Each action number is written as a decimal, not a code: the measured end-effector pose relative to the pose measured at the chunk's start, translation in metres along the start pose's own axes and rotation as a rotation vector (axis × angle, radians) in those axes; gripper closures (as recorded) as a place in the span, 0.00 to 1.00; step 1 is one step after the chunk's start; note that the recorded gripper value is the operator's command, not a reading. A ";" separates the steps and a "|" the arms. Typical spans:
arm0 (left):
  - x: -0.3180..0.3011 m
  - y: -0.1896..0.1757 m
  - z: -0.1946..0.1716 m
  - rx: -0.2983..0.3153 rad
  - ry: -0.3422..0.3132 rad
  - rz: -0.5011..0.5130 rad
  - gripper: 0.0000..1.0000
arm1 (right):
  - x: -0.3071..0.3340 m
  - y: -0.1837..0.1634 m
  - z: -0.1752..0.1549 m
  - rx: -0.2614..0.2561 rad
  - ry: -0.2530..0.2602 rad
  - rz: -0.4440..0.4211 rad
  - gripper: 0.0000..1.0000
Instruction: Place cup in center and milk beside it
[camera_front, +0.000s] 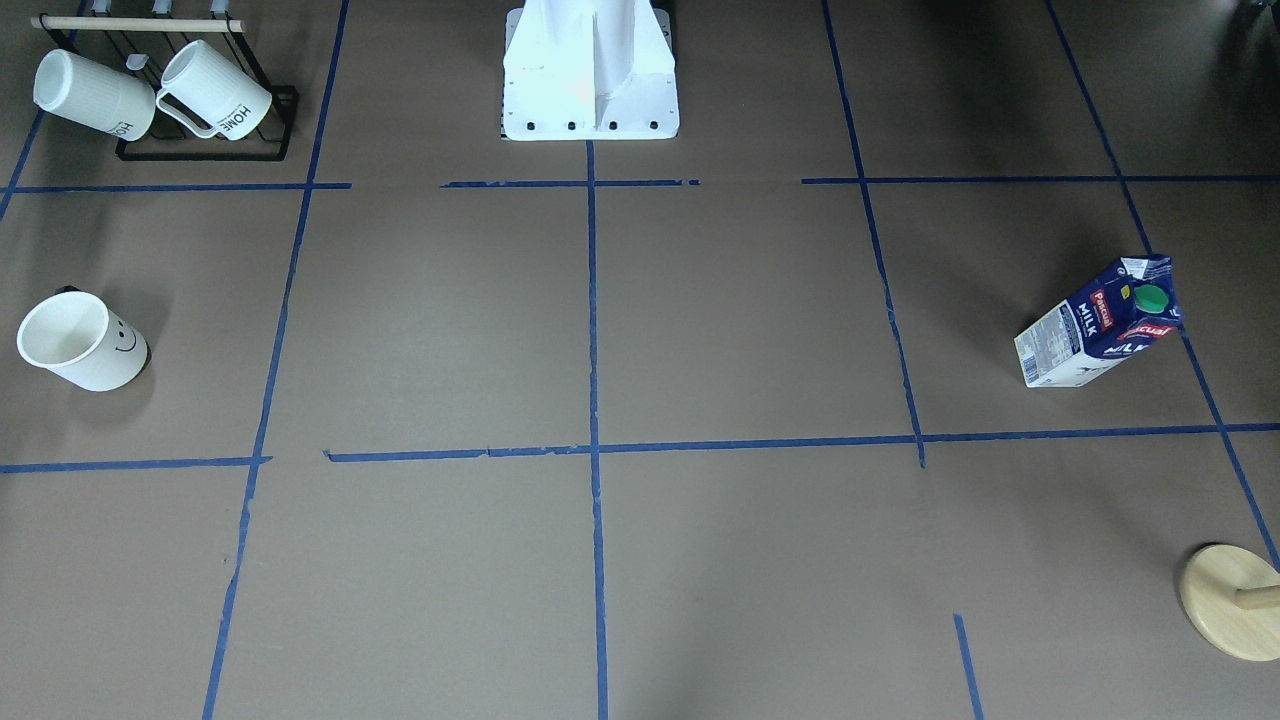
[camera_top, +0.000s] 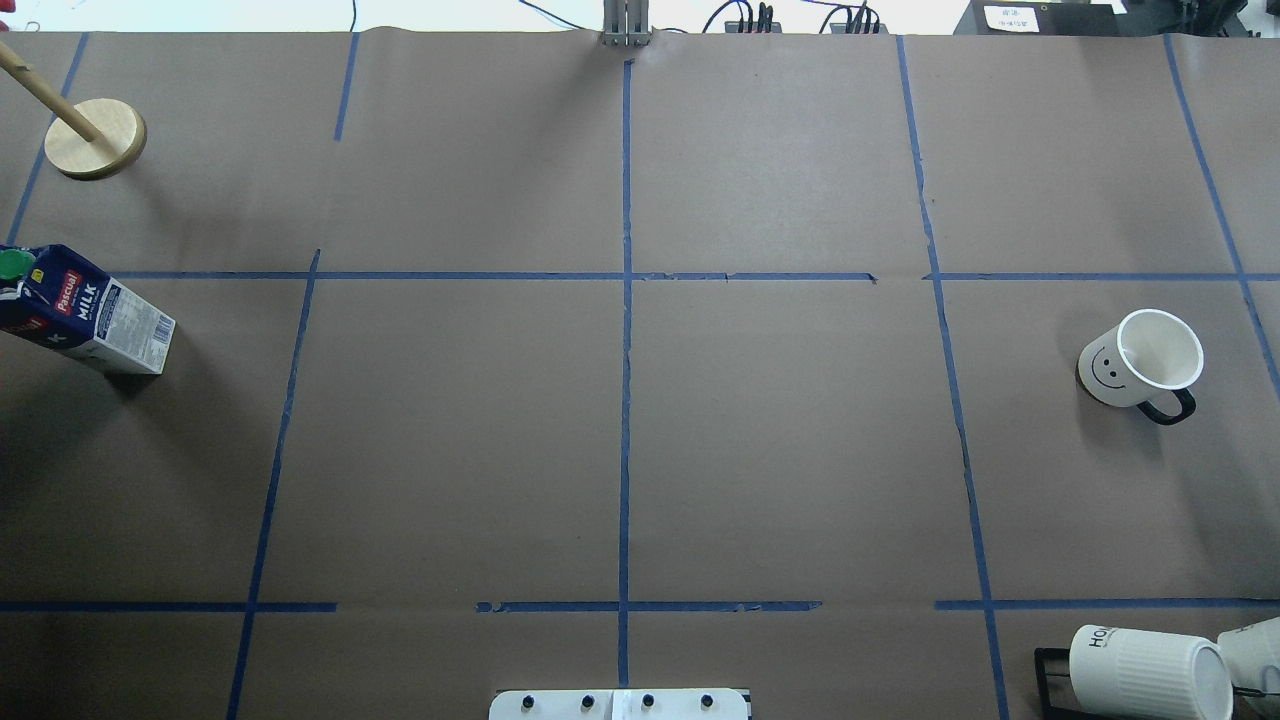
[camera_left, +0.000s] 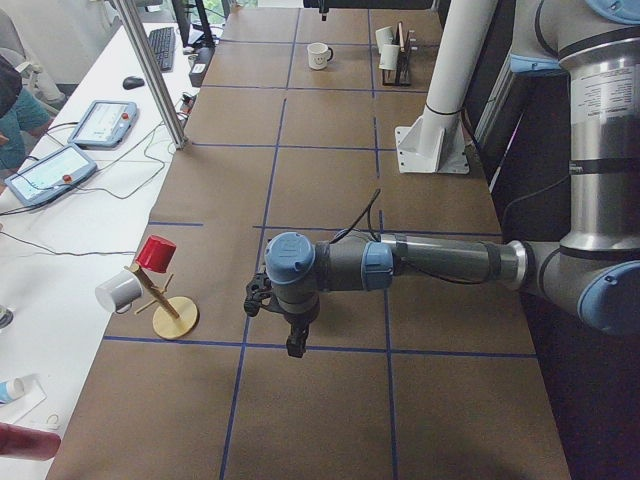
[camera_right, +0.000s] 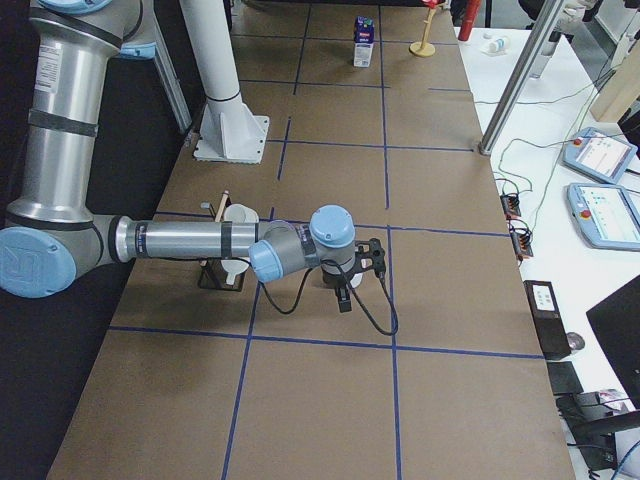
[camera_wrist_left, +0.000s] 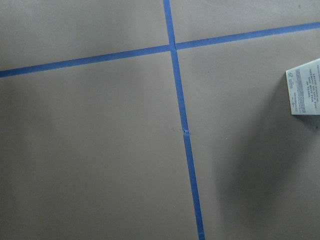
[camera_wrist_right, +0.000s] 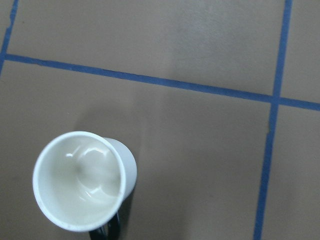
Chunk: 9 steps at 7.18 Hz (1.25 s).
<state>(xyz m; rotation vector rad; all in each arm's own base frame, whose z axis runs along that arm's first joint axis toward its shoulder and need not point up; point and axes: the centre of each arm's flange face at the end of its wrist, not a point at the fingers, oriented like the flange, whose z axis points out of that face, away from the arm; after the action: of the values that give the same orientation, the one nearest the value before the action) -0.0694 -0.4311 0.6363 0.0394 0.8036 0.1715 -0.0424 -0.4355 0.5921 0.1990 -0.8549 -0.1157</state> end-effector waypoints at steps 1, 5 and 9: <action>0.001 0.000 0.001 -0.003 0.000 0.002 0.00 | -0.024 -0.012 0.014 0.005 0.000 -0.001 0.00; 0.005 -0.002 0.005 -0.012 0.002 0.012 0.00 | -0.043 -0.027 0.060 -0.045 0.017 -0.010 0.00; 0.006 -0.003 0.006 -0.014 0.002 0.015 0.00 | -0.046 -0.024 0.091 -0.084 0.052 -0.030 0.00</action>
<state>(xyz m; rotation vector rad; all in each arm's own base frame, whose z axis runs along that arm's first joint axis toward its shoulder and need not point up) -0.0608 -0.4325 0.6359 0.0322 0.8042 0.1907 -0.1419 -0.4623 0.6113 0.1352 -0.7934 -0.1735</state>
